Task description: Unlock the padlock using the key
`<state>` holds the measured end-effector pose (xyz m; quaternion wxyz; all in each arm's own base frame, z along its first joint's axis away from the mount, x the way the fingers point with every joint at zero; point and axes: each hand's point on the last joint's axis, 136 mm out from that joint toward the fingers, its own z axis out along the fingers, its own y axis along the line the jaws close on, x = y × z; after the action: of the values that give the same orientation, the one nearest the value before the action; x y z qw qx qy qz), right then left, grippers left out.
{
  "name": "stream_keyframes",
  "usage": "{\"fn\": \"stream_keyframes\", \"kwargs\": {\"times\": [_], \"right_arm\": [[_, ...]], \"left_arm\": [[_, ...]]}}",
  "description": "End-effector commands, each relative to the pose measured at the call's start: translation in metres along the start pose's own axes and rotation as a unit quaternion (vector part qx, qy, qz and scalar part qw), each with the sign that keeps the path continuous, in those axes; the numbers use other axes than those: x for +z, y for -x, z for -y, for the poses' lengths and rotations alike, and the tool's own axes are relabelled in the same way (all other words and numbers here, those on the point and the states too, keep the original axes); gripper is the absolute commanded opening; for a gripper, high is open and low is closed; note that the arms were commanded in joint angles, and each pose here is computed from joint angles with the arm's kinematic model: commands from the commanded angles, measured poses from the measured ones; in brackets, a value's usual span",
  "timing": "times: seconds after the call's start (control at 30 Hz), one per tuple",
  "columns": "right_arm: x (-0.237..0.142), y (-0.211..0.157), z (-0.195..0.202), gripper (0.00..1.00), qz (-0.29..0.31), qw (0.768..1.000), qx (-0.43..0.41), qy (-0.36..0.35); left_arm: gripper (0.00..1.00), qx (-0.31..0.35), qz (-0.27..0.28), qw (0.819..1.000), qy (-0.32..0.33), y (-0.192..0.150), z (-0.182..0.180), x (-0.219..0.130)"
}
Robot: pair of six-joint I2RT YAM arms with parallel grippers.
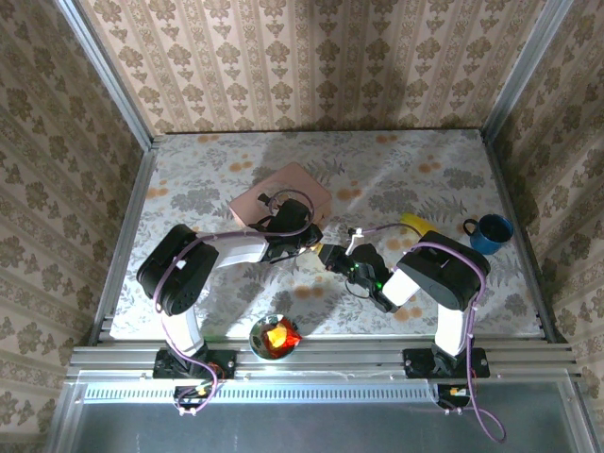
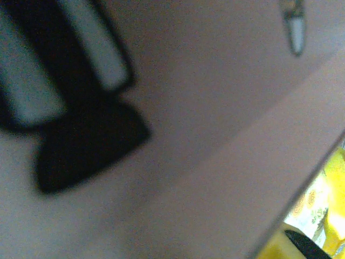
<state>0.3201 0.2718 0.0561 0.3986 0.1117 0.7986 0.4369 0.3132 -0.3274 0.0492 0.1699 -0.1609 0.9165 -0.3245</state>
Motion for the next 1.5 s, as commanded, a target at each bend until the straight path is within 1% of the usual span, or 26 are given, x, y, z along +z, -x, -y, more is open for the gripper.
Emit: {"fn": "stream_keyframes", "kwargs": {"times": [0.0, 0.1, 0.27, 0.37, 0.53, 0.63, 0.73, 0.87, 1.2, 1.47], "right_arm": [[0.002, 0.010, -0.009, 0.15, 0.019, 1.000, 0.001, 0.013], [0.001, 0.010, -0.007, 0.18, 0.018, 1.000, 0.004, 0.010], [-0.001, 0.008, -0.004, 0.17, 0.015, 1.000, 0.008, 0.007], [-0.003, 0.007, -0.003, 0.13, 0.015, 1.000, 0.008, 0.007], [-0.006, 0.006, -0.003, 0.11, 0.014, 1.000, 0.008, 0.007], [-0.007, 0.007, -0.002, 0.07, 0.016, 1.000, 0.007, 0.005], [-0.005, 0.008, -0.003, 0.03, 0.019, 1.000, 0.003, 0.006], [0.003, 0.011, -0.008, 0.00, 0.022, 1.000, 0.002, 0.016], [0.015, 0.025, -0.029, 0.00, 0.035, 0.998, -0.015, 0.046], [0.024, 0.038, -0.029, 0.01, 0.042, 0.998, -0.016, 0.050]], "left_arm": [[0.00, -0.017, -0.062, 0.998, -0.007, -0.026, -0.005, 0.006], [0.00, -0.018, -0.061, 0.998, -0.008, -0.026, -0.005, 0.006], [0.00, -0.019, -0.059, 0.998, -0.009, -0.025, -0.005, 0.005], [0.00, -0.020, -0.059, 0.998, -0.009, -0.024, -0.006, 0.005], [0.00, -0.021, -0.058, 0.998, -0.010, -0.024, -0.006, 0.005], [0.00, -0.020, -0.058, 0.998, -0.011, -0.024, -0.005, 0.005], [0.00, -0.019, -0.059, 0.998, -0.013, -0.024, -0.004, 0.005], [0.00, -0.014, -0.065, 0.998, -0.016, -0.028, -0.001, 0.005], [0.00, 0.000, -0.071, 0.997, -0.017, -0.033, 0.003, 0.004], [0.00, 0.008, -0.073, 0.997, -0.025, -0.035, 0.008, 0.004]]}}
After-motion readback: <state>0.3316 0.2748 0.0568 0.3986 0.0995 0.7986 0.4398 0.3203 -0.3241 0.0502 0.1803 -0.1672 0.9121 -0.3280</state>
